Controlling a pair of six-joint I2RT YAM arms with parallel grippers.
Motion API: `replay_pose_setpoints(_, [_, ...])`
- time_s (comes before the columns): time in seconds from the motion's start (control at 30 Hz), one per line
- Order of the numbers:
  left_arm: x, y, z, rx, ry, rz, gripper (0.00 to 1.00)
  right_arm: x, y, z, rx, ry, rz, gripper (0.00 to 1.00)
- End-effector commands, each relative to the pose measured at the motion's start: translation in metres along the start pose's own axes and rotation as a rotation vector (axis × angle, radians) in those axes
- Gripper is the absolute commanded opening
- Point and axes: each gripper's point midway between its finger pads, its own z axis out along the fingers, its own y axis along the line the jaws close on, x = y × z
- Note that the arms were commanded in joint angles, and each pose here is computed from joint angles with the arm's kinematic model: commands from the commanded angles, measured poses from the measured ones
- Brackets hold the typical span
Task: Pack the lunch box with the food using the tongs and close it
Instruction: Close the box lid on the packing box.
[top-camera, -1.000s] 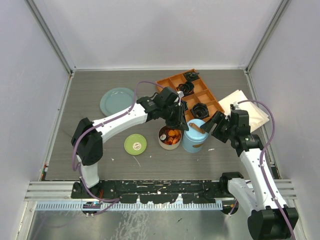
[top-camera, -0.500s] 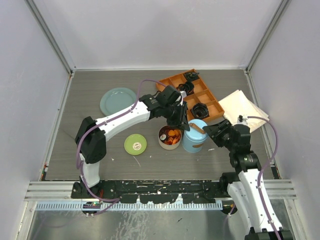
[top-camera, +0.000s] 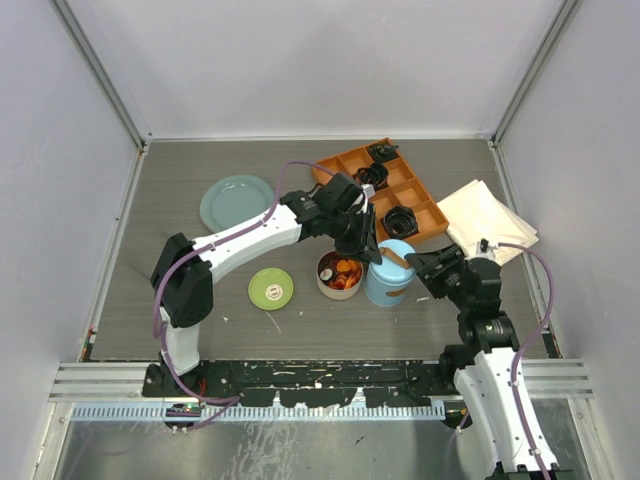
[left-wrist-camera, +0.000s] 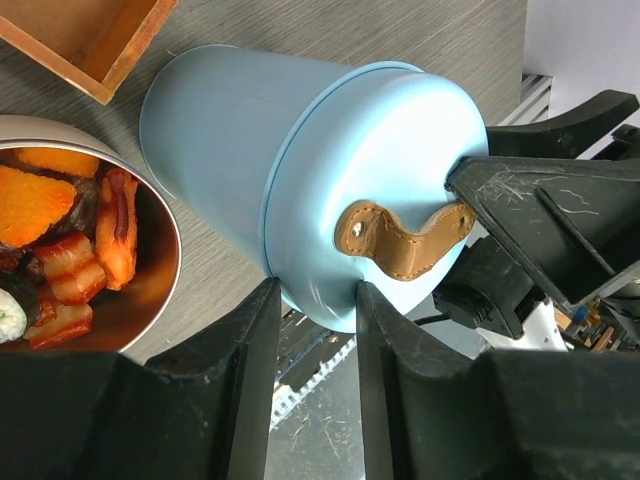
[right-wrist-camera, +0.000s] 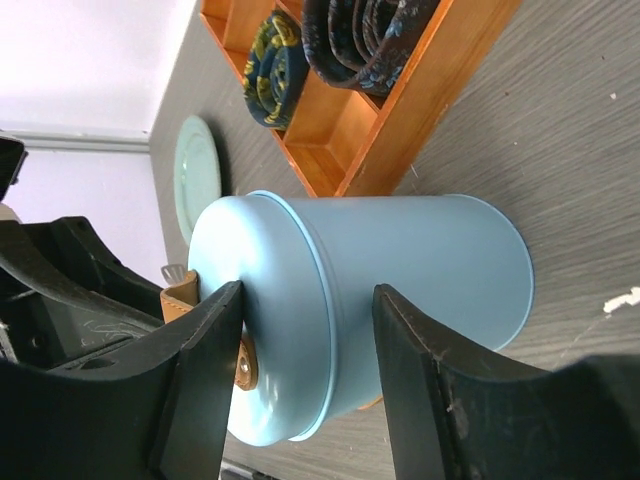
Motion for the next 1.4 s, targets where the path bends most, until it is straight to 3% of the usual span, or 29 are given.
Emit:
replay_pose_setpoints(0.0, [0.064,0.055,0.035,-0.198,0.202,-0.006,0.32,0.071,-0.068,-0.001,0.153,0.236,0.158,0.41])
replay_pose_setpoints(0.17, [0.072,0.06,0.041,-0.209,0.221,-0.022,0.28,0.07,-0.068,-0.001,0.121,0.208,0.173,0.32])
replay_pose_setpoints(0.37, [0.063,0.055,0.038,-0.221,0.206,-0.003,0.32,0.076,-0.084,0.001,0.209,0.252,0.149,0.28])
replay_pose_setpoints(0.43, [0.059,0.053,0.038,-0.22,0.198,0.003,0.33,0.075,-0.088,0.002,0.247,0.255,0.143,0.23])
replay_pose_setpoints(0.7, [0.044,0.026,0.033,-0.14,0.168,0.026,0.38,0.047,-0.074,0.002,0.276,0.175,0.065,0.15])
replay_pose_setpoints(0.8, [0.041,0.016,0.031,-0.108,0.163,0.026,0.42,0.033,-0.054,0.002,0.241,0.167,-0.005,0.24])
replay_pose_setpoints(0.9, [0.035,0.007,0.027,-0.083,0.134,0.03,0.45,0.019,-0.042,-0.001,0.256,0.157,-0.07,0.48])
replay_pose_setpoints(0.97, [0.032,0.002,0.026,-0.071,0.126,0.031,0.46,0.015,-0.03,-0.001,0.224,0.17,-0.112,0.55])
replay_pose_setpoints(1.07, [0.029,-0.002,0.025,-0.064,0.116,0.03,0.49,0.02,-0.019,0.0,0.188,0.233,-0.146,0.56])
replay_pose_setpoints(1.2, [0.026,-0.007,0.023,-0.045,0.114,0.037,0.46,0.008,-0.03,-0.003,0.262,0.179,-0.175,0.38])
replay_pose_setpoints(1.23, [0.024,-0.01,0.02,-0.041,0.109,0.044,0.46,0.002,-0.027,-0.003,0.265,0.156,-0.187,0.38])
replay_pose_setpoints(1.3, [0.02,-0.015,0.012,-0.039,0.087,0.065,0.49,-0.013,-0.018,-0.007,0.273,0.104,-0.211,0.52])
replay_pose_setpoints(1.37, [0.014,-0.018,0.001,-0.048,0.048,0.09,0.54,-0.033,-0.001,-0.014,0.277,0.045,-0.259,0.58])
